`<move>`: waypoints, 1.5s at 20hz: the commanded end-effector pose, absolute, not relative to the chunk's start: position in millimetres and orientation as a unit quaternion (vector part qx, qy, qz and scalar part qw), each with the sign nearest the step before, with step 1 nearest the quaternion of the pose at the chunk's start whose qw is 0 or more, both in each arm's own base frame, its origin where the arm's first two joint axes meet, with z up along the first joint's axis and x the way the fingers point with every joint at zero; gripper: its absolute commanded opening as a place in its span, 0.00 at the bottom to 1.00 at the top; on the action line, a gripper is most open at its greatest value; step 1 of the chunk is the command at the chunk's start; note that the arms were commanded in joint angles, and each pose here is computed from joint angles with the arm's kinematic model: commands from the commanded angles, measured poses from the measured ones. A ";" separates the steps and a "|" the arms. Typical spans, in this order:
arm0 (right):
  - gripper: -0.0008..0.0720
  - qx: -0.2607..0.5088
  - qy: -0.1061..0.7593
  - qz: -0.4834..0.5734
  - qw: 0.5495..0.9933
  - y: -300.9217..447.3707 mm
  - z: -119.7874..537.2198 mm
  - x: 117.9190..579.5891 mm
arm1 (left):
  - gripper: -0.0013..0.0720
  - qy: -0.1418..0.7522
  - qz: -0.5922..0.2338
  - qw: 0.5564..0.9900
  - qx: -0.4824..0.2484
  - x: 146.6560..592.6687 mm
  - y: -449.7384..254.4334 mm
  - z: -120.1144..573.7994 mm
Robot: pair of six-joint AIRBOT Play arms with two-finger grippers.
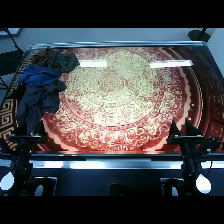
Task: Fold the shirts.
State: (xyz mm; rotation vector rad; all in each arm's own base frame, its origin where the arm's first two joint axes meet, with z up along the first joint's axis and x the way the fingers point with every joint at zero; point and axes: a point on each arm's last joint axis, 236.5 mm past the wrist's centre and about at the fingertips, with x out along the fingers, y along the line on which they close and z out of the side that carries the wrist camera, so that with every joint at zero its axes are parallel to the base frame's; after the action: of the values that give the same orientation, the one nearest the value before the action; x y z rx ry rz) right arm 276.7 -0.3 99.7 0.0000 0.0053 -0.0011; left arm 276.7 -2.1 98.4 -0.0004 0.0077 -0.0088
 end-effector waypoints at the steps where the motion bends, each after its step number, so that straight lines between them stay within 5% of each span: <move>1: 0.79 0.000 0.003 0.000 1.000 -0.1 99.4 276.8 | 0.95 0.004 -0.005 1.000 0.000 276.6 -2.2 97.7; 19: 0.79 0.000 0.003 -0.019 1.000 -9.0 99.6 276.7 | 0.95 0.006 -0.008 1.000 -0.003 276.6 -3.8 96.4; 25: 0.79 0.190 -0.032 -0.041 0.980 -21.8 127.2 275.3 | 0.95 -0.008 -0.006 0.993 -0.119 276.6 -2.5 111.7; 30: 0.79 0.021 -0.106 -0.041 0.993 -20.4 211.2 269.4 | 0.95 -0.079 -0.003 0.997 0.008 272.1 -1.9 189.9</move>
State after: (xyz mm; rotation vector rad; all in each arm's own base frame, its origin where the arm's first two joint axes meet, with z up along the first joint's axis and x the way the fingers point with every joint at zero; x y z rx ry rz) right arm 272.8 -23.8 169.2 0.1861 -0.1393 -0.0884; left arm 275.2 -2.8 151.0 -0.1208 -0.0887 -0.0172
